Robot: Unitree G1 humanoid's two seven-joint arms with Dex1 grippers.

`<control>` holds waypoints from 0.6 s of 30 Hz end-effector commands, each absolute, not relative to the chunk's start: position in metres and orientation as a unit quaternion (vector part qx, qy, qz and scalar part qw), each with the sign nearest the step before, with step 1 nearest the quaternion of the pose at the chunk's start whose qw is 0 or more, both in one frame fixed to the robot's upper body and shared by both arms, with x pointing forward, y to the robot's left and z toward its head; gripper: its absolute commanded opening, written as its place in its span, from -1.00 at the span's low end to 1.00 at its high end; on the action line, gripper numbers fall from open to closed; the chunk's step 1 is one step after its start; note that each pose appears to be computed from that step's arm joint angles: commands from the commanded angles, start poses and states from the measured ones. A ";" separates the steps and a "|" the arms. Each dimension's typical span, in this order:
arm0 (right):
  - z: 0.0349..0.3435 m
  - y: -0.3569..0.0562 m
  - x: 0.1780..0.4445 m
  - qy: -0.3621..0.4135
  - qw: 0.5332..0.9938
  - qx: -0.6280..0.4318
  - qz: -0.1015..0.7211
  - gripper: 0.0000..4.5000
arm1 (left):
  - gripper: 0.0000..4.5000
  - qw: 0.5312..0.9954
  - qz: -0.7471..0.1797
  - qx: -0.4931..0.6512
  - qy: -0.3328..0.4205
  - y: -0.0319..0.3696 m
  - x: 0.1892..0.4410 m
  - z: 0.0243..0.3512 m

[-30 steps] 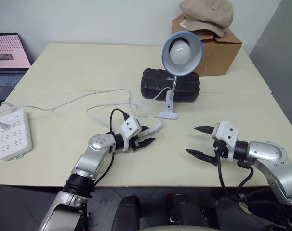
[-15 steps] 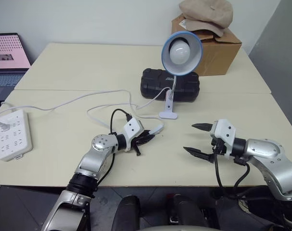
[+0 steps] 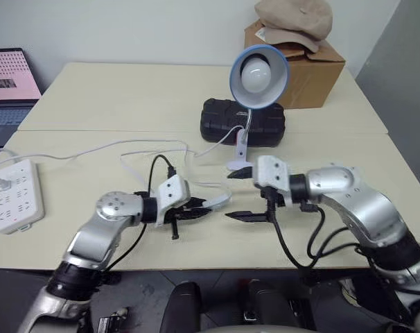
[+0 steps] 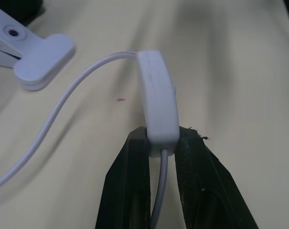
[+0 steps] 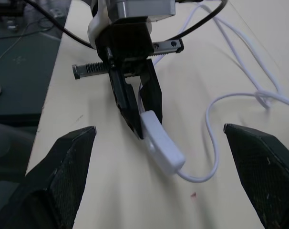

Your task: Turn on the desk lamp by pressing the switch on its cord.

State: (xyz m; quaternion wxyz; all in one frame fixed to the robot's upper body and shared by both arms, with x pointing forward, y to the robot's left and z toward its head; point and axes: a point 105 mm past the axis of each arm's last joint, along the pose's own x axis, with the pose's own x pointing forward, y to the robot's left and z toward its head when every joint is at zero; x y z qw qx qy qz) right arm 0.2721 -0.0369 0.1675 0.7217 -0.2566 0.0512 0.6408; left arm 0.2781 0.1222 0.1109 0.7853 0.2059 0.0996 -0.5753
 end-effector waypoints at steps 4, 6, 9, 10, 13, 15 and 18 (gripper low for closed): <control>0.162 -0.027 0.277 0.076 0.686 -0.276 0.669 1.00 | -0.82 0.797 -0.561 0.213 0.073 0.123 0.270 0.126; 0.159 -0.026 0.279 0.081 0.681 -0.279 0.672 1.00 | -0.82 0.799 -0.558 0.212 0.071 0.121 0.269 0.126; 0.154 -0.023 0.284 0.087 0.673 -0.290 0.675 1.00 | -0.82 0.804 -0.553 0.209 0.068 0.120 0.268 0.125; 0.154 -0.023 0.284 0.088 0.671 -0.291 0.677 1.00 | -0.82 0.805 -0.552 0.209 0.068 0.120 0.268 0.125; 0.152 -0.020 0.285 0.091 0.665 -0.292 0.682 1.00 | -0.82 0.806 -0.550 0.208 0.067 0.118 0.266 0.124; 0.151 -0.019 0.287 0.092 0.663 -0.294 0.683 1.00 | -0.82 0.806 -0.550 0.208 0.066 0.118 0.266 0.123; 0.149 -0.018 0.287 0.094 0.661 -0.295 0.684 1.00 | -0.82 0.807 -0.549 0.208 0.065 0.117 0.265 0.123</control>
